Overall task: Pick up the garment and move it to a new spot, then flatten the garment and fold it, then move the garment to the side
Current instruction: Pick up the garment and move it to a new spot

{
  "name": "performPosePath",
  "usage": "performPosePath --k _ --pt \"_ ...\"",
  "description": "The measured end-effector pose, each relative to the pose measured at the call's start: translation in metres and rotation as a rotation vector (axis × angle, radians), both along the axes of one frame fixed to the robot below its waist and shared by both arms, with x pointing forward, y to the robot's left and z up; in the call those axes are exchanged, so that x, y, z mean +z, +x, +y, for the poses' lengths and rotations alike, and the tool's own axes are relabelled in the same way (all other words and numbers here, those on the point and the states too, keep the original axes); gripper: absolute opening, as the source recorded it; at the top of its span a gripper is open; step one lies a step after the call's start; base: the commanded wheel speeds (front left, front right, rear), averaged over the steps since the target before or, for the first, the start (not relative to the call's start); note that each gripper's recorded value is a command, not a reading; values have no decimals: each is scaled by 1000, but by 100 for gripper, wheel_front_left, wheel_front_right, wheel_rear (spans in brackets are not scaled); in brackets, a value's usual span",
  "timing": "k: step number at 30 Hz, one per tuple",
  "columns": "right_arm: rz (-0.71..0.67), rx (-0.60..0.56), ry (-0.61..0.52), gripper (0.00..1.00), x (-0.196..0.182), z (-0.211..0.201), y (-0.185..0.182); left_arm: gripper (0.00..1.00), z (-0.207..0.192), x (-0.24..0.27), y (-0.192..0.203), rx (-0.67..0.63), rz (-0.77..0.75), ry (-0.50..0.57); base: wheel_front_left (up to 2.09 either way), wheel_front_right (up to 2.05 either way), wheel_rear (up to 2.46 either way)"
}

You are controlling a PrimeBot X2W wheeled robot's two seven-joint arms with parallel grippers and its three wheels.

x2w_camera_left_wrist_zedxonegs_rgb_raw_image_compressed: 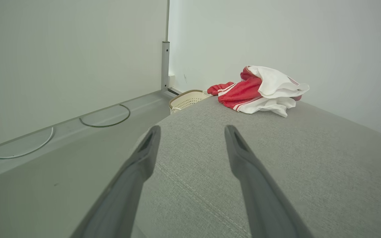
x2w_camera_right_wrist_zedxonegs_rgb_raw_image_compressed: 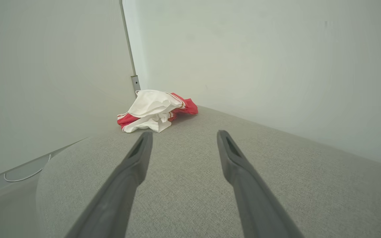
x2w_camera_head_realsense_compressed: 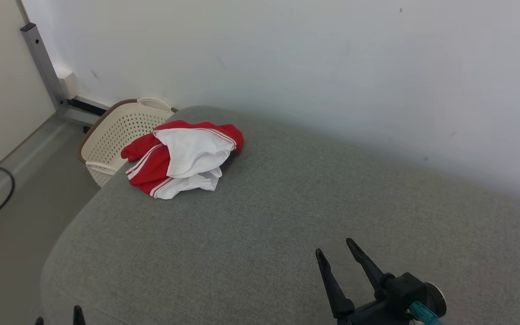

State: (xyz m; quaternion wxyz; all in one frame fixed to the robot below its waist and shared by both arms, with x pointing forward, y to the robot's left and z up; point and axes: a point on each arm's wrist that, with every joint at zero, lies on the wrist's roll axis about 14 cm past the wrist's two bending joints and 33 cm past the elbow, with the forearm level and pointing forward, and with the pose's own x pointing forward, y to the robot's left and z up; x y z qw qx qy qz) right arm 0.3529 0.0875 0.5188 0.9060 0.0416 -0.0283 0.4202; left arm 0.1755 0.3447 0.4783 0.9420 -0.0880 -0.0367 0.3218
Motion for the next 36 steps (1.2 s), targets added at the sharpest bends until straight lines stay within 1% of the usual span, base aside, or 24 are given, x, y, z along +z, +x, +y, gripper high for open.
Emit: performPosePath --k 3,9,12,15,19,22,24,27,31,36 --pt "14 25 1 100 -4 8 0 100 8 -1 -8 33 5 -6 0 0 0" --pt "31 40 -3 100 -9 13 0 100 14 -14 -16 45 16 -50 0 0 0" --pt "32 33 -2 100 -10 11 0 100 12 -24 -9 26 -4 -117 0 0 0" --pt "43 17 -7 100 -14 4 -1 100 2 -37 5 -25 15 -166 0 0 0" --pt "54 -4 -20 100 -21 -5 -5 100 -7 -41 37 -122 44 -176 0 0 0" --pt "62 -27 -28 100 -25 -15 -9 100 -23 -33 71 -237 60 -158 0 0 0" --pt "67 -42 -43 100 -28 -22 -13 100 -28 -26 88 -288 72 -154 0 0 0" --pt "39 -50 -61 100 -19 -26 -14 100 -23 -16 109 -316 92 -149 0 0 0" --pt "11 -74 -82 100 -9 -38 -9 100 -24 26 159 -350 62 -108 0 0 0" --pt "-7 -126 -102 100 -1 -62 6 100 -17 53 212 -365 111 -77 0 0 0"
